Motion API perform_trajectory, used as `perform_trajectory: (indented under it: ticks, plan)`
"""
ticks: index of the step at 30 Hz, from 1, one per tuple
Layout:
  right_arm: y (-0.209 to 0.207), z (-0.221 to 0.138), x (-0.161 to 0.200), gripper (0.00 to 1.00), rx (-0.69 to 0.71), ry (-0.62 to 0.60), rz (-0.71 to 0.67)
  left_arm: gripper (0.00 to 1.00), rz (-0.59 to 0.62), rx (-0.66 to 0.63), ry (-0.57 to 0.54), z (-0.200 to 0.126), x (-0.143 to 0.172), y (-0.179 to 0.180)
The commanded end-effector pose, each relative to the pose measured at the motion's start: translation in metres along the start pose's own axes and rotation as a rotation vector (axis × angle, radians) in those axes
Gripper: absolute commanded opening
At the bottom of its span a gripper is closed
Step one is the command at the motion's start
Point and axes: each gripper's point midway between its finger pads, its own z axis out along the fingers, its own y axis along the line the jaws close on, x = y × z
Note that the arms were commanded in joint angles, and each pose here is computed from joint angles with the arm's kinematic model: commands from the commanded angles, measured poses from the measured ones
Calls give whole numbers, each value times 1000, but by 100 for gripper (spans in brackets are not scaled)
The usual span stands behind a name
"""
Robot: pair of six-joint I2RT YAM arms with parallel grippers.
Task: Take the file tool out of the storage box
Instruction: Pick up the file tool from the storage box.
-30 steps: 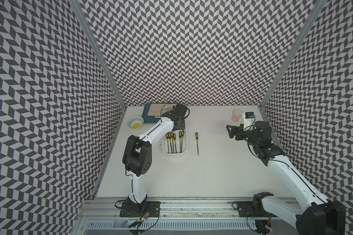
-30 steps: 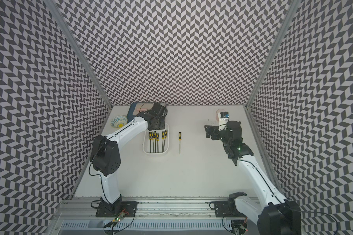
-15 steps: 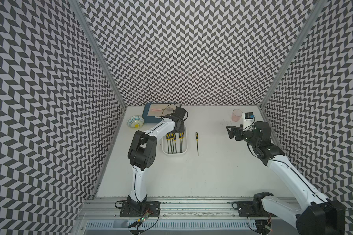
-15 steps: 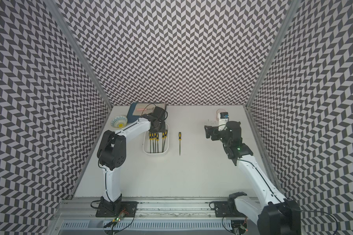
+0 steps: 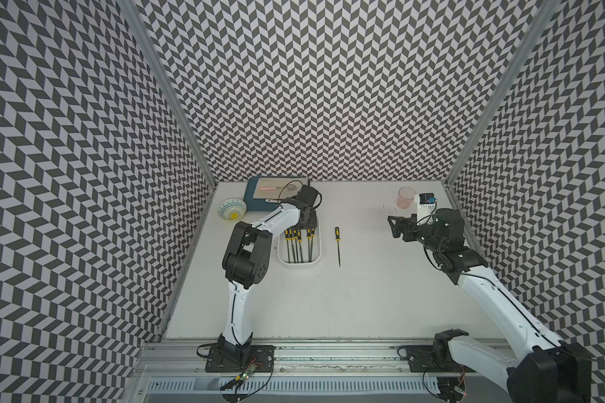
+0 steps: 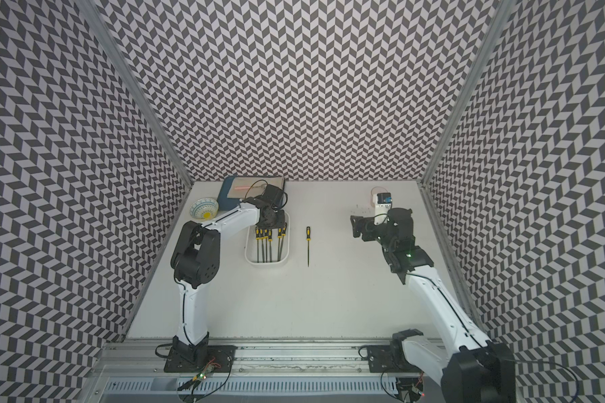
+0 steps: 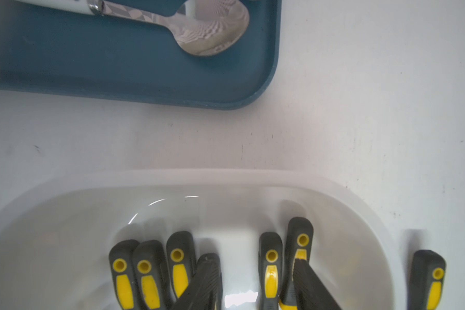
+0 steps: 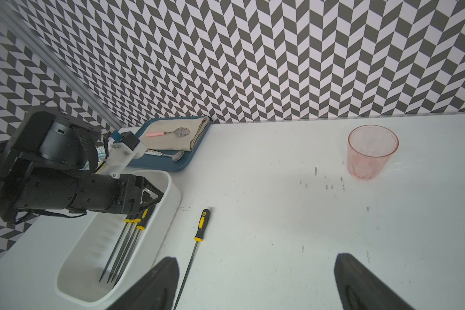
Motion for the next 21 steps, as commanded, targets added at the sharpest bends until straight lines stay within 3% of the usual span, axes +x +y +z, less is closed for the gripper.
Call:
perform_trajectory:
  ticks: [1, 21]
  plan:
    - [2, 2, -3, 94, -2, -21, -14, 50, 7, 16, 11, 10, 3, -3]
    - [0, 4, 2, 94, 4, -10, -12, 50, 22, -19, 43, 23, 17, 2]
